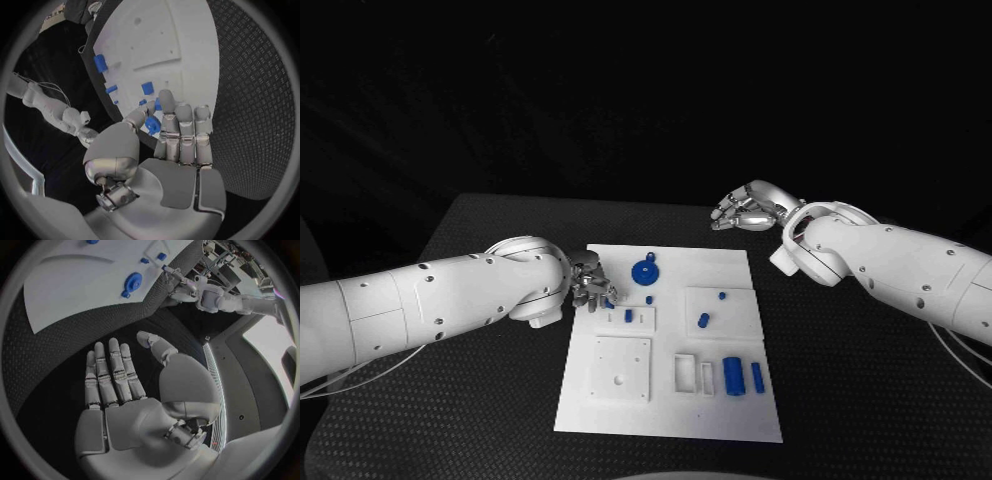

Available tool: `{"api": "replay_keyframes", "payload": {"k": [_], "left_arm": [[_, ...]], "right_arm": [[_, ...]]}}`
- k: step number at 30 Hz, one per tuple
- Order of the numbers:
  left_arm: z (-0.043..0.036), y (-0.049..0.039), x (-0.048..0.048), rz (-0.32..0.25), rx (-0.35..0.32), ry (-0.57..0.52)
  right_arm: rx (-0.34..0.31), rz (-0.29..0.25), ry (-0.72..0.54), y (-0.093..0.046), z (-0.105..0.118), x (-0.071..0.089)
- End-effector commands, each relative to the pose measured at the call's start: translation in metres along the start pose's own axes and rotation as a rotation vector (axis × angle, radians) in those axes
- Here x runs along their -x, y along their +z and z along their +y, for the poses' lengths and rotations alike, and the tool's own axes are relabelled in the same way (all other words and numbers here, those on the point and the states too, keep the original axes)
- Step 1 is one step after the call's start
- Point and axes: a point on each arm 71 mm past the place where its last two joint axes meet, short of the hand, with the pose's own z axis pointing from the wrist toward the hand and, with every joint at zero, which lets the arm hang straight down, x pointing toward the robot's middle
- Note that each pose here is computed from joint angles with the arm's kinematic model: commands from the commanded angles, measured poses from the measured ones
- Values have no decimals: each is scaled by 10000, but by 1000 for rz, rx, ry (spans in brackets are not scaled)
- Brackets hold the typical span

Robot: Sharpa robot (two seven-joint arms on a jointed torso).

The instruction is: Assemble the parts on the task board

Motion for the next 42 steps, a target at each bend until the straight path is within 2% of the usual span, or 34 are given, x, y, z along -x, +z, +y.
{"api": "replay_keyframes", "payload": {"k": [1, 9, 20, 42], "left_arm": [[-27, 2, -27, -1, 0, 20], [-32, 6, -96, 20, 3, 46], [-1, 17, -156, 36, 10, 69], [51, 16, -201, 58, 26, 76]], "right_arm": [[8, 1, 1, 0, 12, -2], [8, 2, 1, -2, 11, -1], [7, 2, 1, -4, 8, 1], [10, 4, 2, -6, 13, -2]]}}
